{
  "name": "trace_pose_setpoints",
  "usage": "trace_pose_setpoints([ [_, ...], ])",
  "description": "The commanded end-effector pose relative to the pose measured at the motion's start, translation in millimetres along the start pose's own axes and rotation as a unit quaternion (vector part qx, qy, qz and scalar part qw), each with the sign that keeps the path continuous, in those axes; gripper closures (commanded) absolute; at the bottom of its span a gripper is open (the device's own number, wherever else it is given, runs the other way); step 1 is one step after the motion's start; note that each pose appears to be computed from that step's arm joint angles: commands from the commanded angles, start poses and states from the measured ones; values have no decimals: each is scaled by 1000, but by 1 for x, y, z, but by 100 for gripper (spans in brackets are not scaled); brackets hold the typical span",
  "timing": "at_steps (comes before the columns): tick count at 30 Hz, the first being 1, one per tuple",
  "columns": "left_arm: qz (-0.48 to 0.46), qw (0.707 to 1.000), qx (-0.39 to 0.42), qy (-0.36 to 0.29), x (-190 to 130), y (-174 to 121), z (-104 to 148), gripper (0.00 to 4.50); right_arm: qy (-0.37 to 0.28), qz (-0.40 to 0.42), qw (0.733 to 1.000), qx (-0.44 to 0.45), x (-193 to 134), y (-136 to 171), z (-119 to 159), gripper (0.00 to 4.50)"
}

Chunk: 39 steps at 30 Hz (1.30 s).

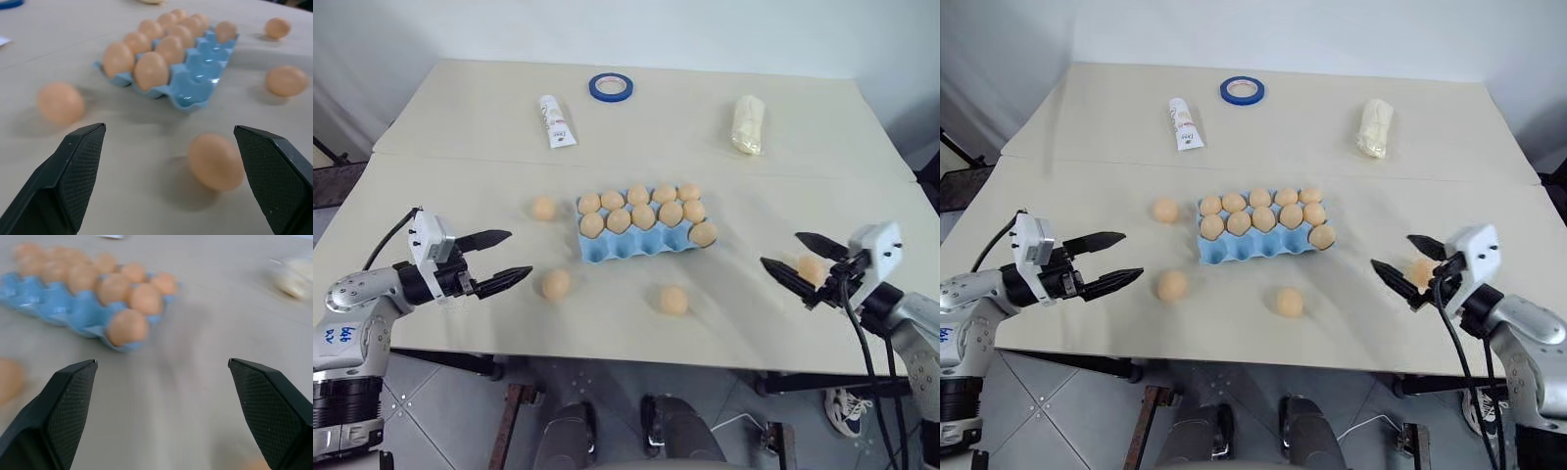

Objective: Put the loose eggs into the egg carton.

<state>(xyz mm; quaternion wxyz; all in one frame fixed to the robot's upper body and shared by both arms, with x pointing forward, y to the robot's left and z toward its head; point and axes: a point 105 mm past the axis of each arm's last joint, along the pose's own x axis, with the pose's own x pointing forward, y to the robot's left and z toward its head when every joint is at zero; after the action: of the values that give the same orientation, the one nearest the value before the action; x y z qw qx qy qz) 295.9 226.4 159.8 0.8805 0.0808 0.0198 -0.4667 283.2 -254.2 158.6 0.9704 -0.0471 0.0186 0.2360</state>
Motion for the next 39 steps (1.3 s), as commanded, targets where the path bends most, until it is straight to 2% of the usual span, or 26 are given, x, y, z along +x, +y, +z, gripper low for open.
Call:
trace_pose_setpoints([
  [1, -55, 997, 33, -35, 20, -11, 18, 2, -29, -84, 996, 4, -12, -16, 9, 0],
  [4, -96, 993, 40, -52, 42, -22, 24, 2, -36, -167, 985, 26, -14, -28, -3, 0],
  [10, -134, 987, 53, -67, 63, -34, 24, 2, -28, -223, 973, 51, -4, -26, -26, 0],
  [18, -147, 985, 55, -72, 68, -44, 11, 2, -22, -229, 971, 60, 10, -27, -40, 0],
  [27, -105, 989, 60, -89, 62, -41, 7, 2, -4, -230, 970, 81, 23, -28, -56, 0],
  [28, -102, 989, 60, -91, 62, -41, 8, 0, -2, -232, 969, 84, 23, -28, -57, 30],
  [30, -96, 989, 61, -96, 60, -39, 9, 0, -3, -234, 968, 85, 23, -28, -58, 59],
  [36, -73, 989, 44, -120, 57, -33, 16, 0, -5, -230, 970, 80, 21, -25, -56, 259],
  [37, -72, 989, 45, -119, 56, -32, 15, 0, -7, -228, 971, 77, 20, -24, -54, 278],
  [39, -71, 990, 47, -117, 54, -31, 14, 0, -12, -220, 973, 69, 20, -21, -47, 287],
])
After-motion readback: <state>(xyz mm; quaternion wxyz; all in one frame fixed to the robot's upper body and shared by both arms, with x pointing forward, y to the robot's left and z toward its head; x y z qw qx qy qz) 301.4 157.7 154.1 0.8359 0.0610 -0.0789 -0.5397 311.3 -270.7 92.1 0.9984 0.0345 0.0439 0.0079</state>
